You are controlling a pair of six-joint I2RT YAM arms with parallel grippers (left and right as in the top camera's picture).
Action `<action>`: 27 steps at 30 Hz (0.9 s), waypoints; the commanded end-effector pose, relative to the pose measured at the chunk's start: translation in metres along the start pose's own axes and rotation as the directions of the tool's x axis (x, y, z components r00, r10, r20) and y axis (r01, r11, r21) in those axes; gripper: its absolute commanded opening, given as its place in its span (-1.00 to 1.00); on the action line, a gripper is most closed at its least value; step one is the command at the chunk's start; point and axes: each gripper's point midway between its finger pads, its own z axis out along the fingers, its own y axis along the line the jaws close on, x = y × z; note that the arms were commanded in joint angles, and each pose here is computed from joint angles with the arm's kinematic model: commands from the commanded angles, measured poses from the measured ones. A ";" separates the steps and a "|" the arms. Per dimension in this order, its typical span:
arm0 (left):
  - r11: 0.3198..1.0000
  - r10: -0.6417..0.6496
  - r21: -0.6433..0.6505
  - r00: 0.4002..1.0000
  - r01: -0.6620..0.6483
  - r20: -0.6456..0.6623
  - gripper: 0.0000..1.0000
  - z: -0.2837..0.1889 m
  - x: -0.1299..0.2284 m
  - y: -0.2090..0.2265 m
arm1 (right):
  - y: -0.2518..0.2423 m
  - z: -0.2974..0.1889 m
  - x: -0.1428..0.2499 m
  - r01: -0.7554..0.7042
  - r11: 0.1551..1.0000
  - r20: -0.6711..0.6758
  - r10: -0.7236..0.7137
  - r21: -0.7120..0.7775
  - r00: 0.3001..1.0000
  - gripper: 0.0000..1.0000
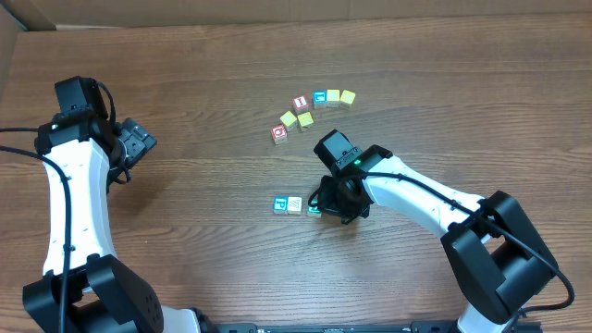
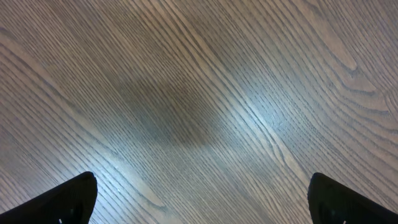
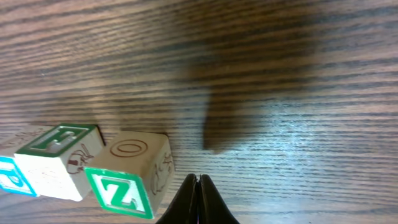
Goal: Flip 4 blocks
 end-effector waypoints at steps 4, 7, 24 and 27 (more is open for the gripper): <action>1.000 -0.008 0.002 1.000 0.008 0.018 0.99 -0.004 -0.005 0.001 | 0.009 0.001 0.006 -0.042 0.998 -0.032 0.040 -0.042 0.999 -0.92; 1.000 -0.008 0.002 1.000 0.008 0.017 1.00 -0.004 -0.005 0.000 | 0.013 0.000 0.005 -0.041 0.997 -0.029 0.040 -0.062 0.999 -0.92; 1.000 -0.008 0.002 1.000 0.008 0.017 1.00 -0.004 -0.005 0.000 | 0.022 0.000 -0.002 -0.030 0.995 -0.005 0.030 -0.099 1.000 -0.92; 1.000 -0.008 0.002 1.000 0.008 0.017 1.00 -0.004 -0.005 0.000 | 0.023 0.000 -0.003 -0.032 0.994 -0.001 0.032 -0.104 0.999 -0.92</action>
